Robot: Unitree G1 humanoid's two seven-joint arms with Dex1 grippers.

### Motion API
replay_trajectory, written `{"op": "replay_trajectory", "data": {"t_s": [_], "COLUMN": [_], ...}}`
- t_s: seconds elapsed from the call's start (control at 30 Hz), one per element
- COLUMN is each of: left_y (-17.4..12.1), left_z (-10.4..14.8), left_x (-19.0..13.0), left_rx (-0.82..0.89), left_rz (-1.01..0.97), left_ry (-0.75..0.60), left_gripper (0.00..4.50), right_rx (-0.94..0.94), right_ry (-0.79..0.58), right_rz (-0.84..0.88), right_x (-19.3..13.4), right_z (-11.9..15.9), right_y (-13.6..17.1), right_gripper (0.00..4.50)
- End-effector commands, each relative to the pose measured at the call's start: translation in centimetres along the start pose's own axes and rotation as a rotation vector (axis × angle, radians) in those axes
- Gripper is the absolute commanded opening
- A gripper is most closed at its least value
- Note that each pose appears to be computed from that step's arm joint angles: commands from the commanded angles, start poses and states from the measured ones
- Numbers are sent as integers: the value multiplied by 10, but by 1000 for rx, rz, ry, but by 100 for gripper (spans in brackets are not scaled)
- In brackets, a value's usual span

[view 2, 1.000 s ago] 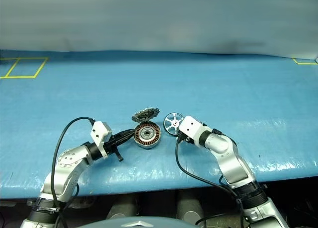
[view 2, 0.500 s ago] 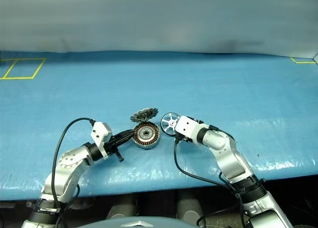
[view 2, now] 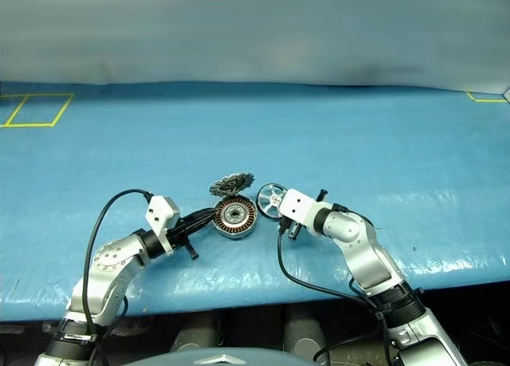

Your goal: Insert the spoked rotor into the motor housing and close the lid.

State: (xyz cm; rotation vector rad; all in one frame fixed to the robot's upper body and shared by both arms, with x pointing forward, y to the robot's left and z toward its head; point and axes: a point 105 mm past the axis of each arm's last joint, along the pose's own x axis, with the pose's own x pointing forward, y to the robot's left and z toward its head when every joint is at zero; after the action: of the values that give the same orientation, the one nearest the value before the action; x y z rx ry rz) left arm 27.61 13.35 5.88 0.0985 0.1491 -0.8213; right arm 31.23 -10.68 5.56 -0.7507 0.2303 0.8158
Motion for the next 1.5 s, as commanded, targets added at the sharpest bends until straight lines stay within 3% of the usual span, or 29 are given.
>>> {"op": "replay_trajectory", "data": {"t_s": [0.03, 0.3, 0.5, 0.67, 1.03, 1.5], "left_y": [1, 2, 3, 2, 0, 0], "left_z": [8, 7, 6, 7, 7, 5], "left_x": [1, -1, -3, -3, -2, -5], "left_rx": [27, 27, 14, -3, -2, 4], "left_rz": [-1, 11, 19, -1, -29, -12], "left_ry": [-24, -25, -25, -29, -31, -26], "left_gripper": [8, 8, 8, 8, 8, 8], "right_rx": [29, 70, 222, 284, 500, 506], "right_ry": [41, 7, -84, -170, -472, -471], "right_rz": [51, -31, -89, -8, 180, 205], "right_x": [3, 0, -15, -31, -46, -22], "right_z": [-11, -6, 1, 10, 63, 72], "right_y": [13, 3, -5, 4, 23, 26], "right_gripper": [2, 2, 2, 2, 2, 2]}}
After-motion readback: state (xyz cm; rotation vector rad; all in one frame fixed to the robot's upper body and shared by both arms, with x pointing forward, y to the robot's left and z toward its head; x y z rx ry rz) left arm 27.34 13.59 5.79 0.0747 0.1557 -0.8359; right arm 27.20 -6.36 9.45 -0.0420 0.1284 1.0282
